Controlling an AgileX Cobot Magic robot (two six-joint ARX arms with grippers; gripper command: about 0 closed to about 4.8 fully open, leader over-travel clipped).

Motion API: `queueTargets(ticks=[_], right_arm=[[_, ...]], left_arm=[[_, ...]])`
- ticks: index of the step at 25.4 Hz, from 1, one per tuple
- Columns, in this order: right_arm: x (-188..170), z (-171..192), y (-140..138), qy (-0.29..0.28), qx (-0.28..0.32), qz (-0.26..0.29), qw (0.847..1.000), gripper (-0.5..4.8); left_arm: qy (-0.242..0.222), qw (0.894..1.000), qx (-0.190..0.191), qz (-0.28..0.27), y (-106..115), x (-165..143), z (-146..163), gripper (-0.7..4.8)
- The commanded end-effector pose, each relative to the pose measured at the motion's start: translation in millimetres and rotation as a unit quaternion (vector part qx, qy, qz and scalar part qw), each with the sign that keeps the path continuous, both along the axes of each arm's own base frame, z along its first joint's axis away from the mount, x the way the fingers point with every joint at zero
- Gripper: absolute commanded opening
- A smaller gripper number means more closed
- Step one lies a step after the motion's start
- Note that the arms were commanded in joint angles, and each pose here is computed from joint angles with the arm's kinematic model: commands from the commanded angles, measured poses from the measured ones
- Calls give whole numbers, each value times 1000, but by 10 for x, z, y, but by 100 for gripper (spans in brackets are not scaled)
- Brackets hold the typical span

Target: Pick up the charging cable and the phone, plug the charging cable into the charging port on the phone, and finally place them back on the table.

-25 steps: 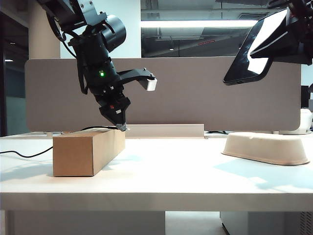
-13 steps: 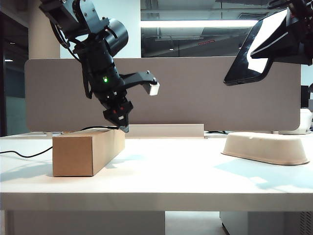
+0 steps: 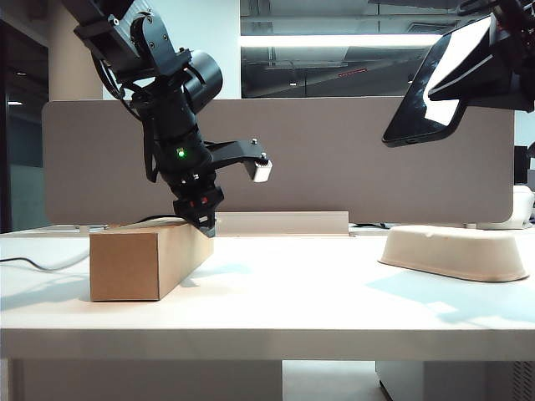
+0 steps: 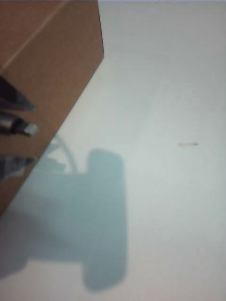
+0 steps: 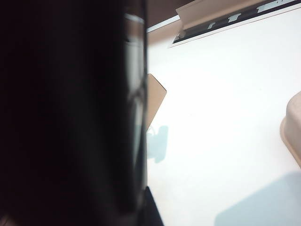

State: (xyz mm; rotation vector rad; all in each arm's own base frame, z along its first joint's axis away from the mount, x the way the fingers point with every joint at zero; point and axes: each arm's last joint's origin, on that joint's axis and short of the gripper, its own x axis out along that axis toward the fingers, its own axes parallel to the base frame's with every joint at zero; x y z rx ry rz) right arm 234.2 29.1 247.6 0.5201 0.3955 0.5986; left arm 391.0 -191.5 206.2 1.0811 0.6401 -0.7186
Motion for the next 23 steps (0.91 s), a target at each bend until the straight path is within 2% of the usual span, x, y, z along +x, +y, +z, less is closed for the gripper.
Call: queueTargets(ticks=[1, 6, 9, 12, 18, 23], right_arm=[[2, 76, 3, -29, -1, 4, 1000, -3], [2, 75, 3, -29, -1, 4, 1000, -3], [2, 75, 4, -29, -1, 4, 1000, -3], [2, 75, 3, -29, -1, 4, 1000, -3], [2, 76, 3, -30, -1, 4, 1000, -3], [4, 81, 3, -35, -5, 5, 999, -3]], left_arm=[[-6, 1000, -2, 2, 4, 15, 17, 110], [-13, 1000, -5, 2, 1, 25, 25, 99], [-13, 1000, -5, 2, 7, 28, 25, 16], [-16, 1000, -3, 5, 8, 31, 31, -7], [-26, 1000, -1, 9, 3, 12, 99, -6], [-40, 999, -20, 3, 16, -126, 403, -6]])
